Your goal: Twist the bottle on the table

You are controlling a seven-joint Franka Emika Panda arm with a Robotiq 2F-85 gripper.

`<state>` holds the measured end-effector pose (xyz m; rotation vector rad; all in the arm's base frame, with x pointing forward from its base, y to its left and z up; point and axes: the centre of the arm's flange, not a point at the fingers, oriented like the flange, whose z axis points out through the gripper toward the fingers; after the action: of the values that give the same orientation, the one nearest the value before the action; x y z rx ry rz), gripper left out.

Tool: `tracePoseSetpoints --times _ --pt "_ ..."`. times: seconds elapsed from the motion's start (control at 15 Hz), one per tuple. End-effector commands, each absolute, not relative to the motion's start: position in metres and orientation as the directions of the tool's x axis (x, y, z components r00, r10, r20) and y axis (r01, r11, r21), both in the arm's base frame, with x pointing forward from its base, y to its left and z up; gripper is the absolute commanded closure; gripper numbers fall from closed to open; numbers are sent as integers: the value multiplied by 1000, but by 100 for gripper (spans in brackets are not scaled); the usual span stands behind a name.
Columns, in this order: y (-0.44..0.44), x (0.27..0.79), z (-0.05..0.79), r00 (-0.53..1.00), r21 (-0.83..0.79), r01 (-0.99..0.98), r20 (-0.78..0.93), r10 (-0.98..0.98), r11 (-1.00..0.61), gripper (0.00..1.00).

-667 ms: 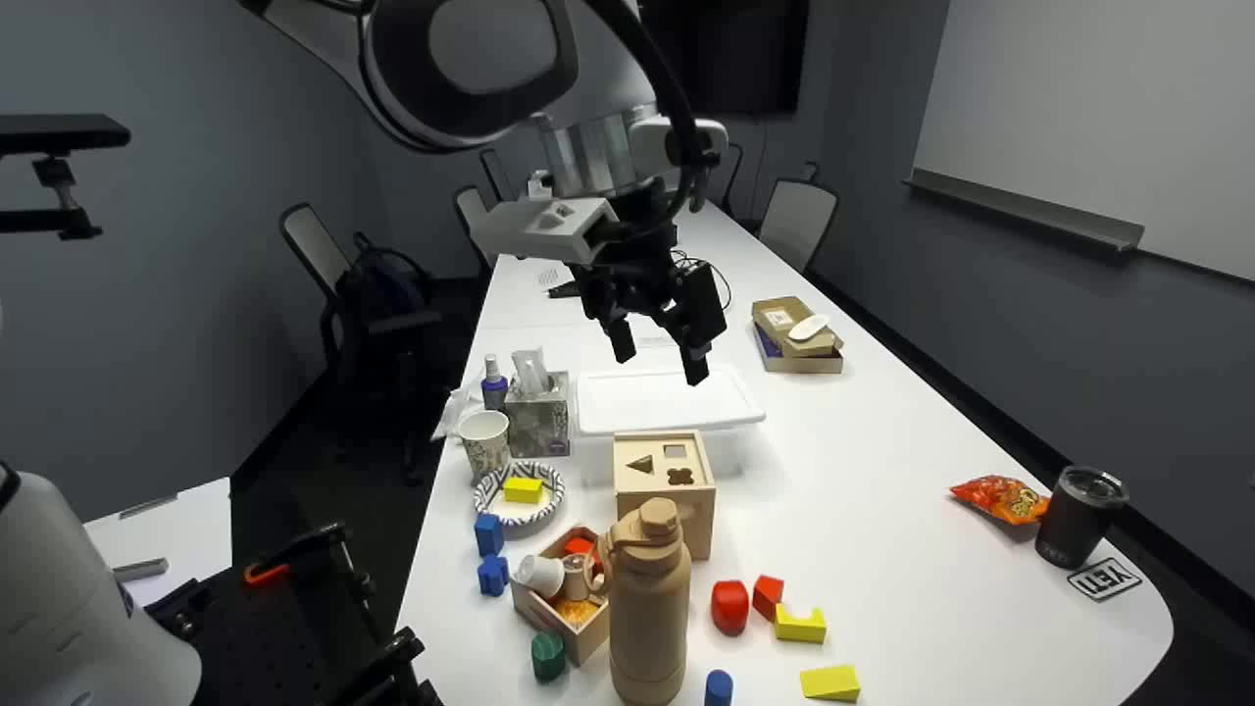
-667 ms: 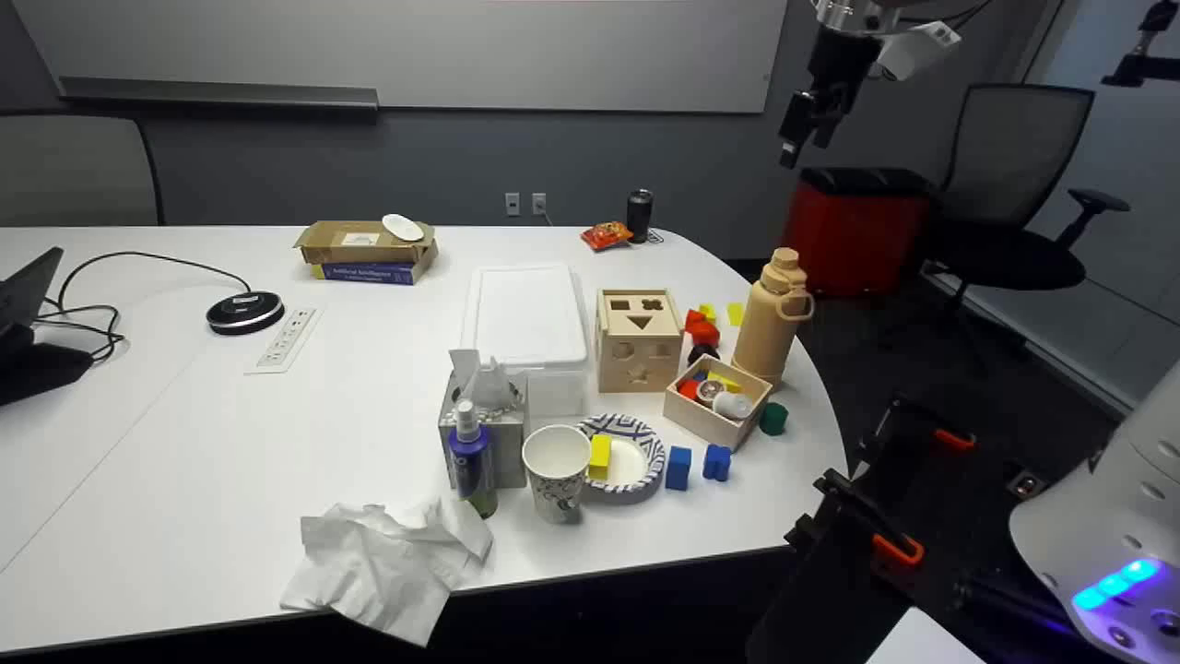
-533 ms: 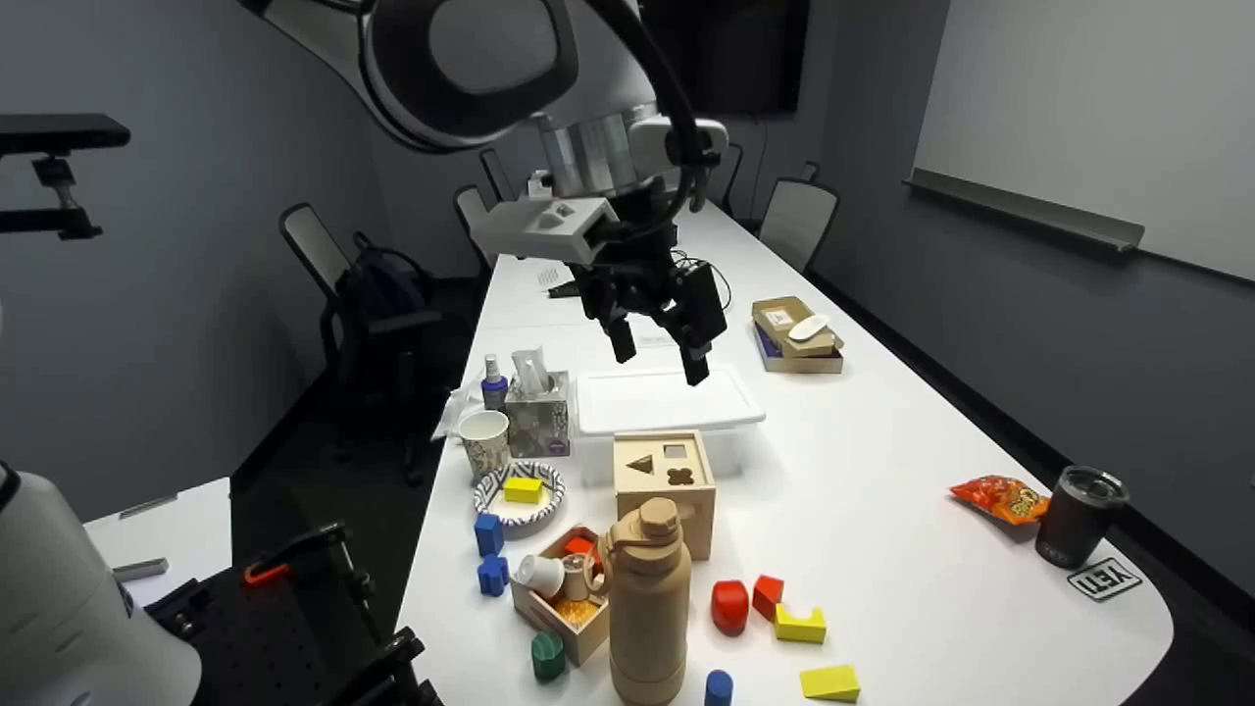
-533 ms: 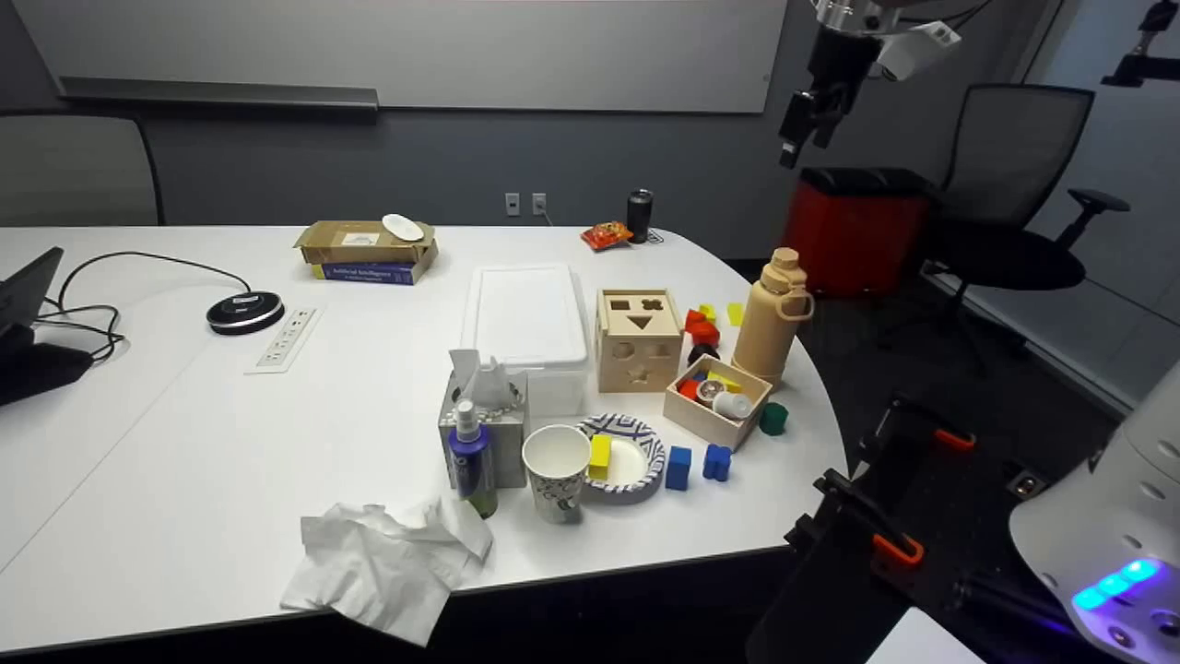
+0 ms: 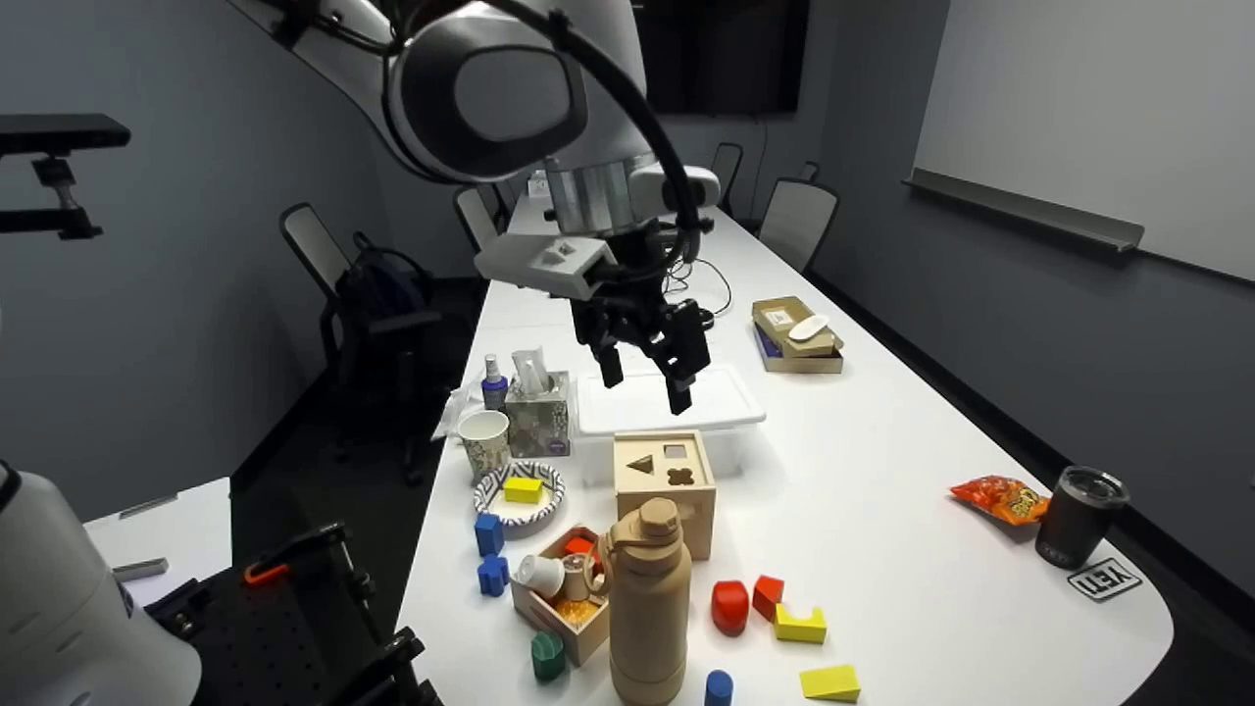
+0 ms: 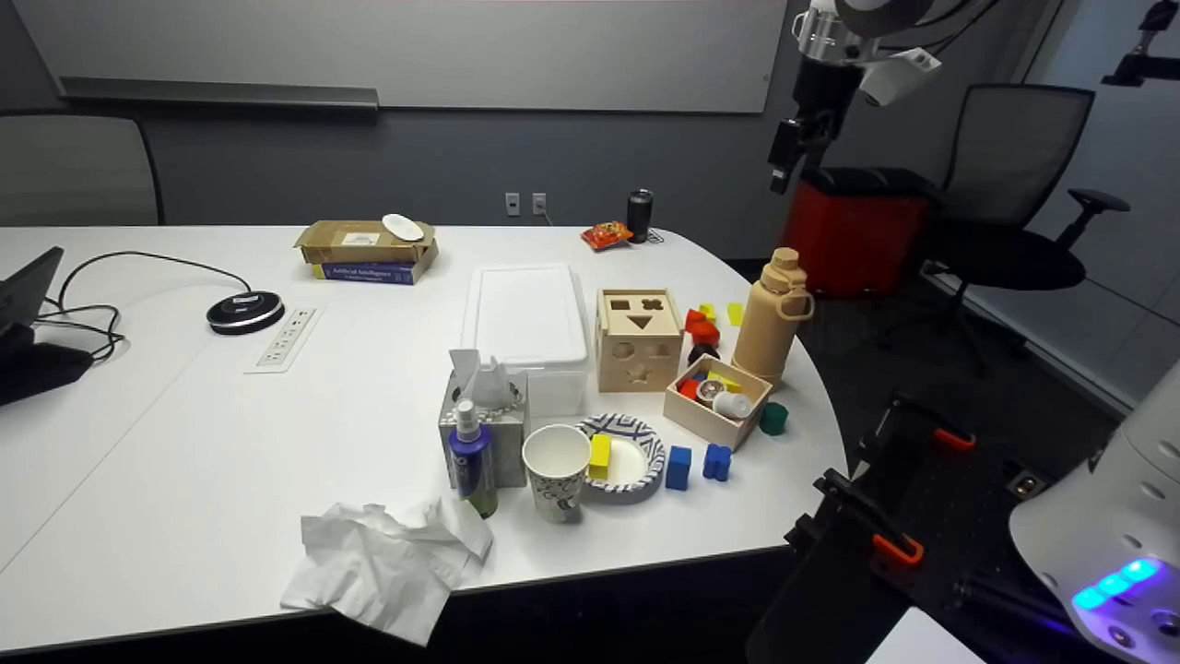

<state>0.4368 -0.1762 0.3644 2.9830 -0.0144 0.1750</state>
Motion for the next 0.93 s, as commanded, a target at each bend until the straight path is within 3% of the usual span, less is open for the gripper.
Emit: tracePoseSetpoints --times 0.0,0.87 --pt "-173 449 321 996 153 -33 86 -20 -988 0" --pt "-190 457 246 998 170 -58 -11 -60 -984 0"
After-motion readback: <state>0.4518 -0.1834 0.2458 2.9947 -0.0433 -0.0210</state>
